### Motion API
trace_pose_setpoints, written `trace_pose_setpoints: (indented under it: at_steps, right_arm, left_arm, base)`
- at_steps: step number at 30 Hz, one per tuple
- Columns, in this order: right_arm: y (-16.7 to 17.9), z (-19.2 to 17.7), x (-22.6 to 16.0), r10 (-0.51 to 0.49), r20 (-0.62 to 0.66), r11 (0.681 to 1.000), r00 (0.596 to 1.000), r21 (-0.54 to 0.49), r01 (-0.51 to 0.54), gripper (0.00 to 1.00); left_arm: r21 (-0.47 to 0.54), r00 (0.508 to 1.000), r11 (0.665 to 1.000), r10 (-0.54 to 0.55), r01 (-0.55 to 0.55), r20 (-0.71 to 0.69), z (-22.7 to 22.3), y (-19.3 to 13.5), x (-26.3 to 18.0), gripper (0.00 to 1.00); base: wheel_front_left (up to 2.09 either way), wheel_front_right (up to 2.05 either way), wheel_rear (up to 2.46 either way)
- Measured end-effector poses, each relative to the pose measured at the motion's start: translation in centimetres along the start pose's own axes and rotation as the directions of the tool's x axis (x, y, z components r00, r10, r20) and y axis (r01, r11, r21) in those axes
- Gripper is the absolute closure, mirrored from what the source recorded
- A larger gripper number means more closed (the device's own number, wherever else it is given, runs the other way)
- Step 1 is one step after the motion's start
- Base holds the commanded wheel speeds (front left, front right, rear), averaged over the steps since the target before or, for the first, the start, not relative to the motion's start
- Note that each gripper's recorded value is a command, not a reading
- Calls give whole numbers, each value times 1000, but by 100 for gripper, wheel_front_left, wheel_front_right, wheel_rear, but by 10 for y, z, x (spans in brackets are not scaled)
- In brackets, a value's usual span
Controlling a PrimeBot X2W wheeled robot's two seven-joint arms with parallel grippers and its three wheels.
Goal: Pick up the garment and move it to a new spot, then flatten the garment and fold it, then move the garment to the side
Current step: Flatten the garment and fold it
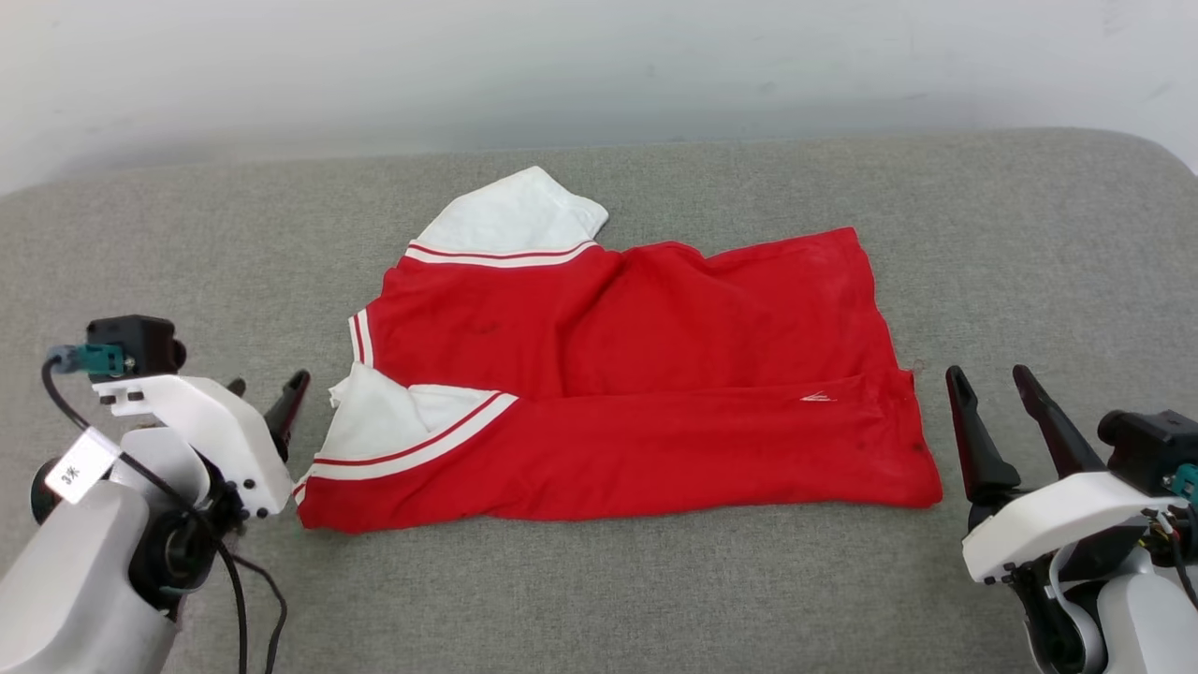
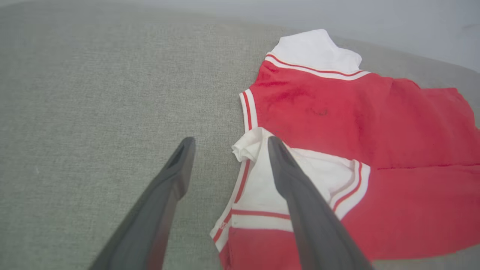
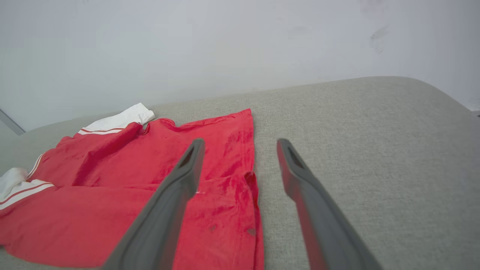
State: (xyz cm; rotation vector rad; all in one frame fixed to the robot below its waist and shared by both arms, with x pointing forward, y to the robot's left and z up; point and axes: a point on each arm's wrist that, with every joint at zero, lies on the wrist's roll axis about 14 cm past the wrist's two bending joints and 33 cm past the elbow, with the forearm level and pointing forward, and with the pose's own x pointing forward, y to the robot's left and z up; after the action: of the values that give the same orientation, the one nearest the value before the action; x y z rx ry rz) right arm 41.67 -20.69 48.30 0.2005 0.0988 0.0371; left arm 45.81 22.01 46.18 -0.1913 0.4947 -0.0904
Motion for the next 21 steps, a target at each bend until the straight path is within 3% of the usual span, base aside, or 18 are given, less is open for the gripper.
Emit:
trace_pose_setpoints:
  at_steps: [10, 21]
  right_arm:
    - [-4, -1, -14, -41, -9, 999, 999, 32, 41, 0]
    - [-9, -15, -12, -59, -57, 997, 997, 51, 62, 0]
  left_arm:
    - [14, 942, 1000, -17, 23, -336, -48, -7, -24, 0]
    - [-39, 884, 999, -20, 2, -468, -89, -10, -13, 0]
  base:
    - [0, 0, 0]
    - [0, 0, 0]
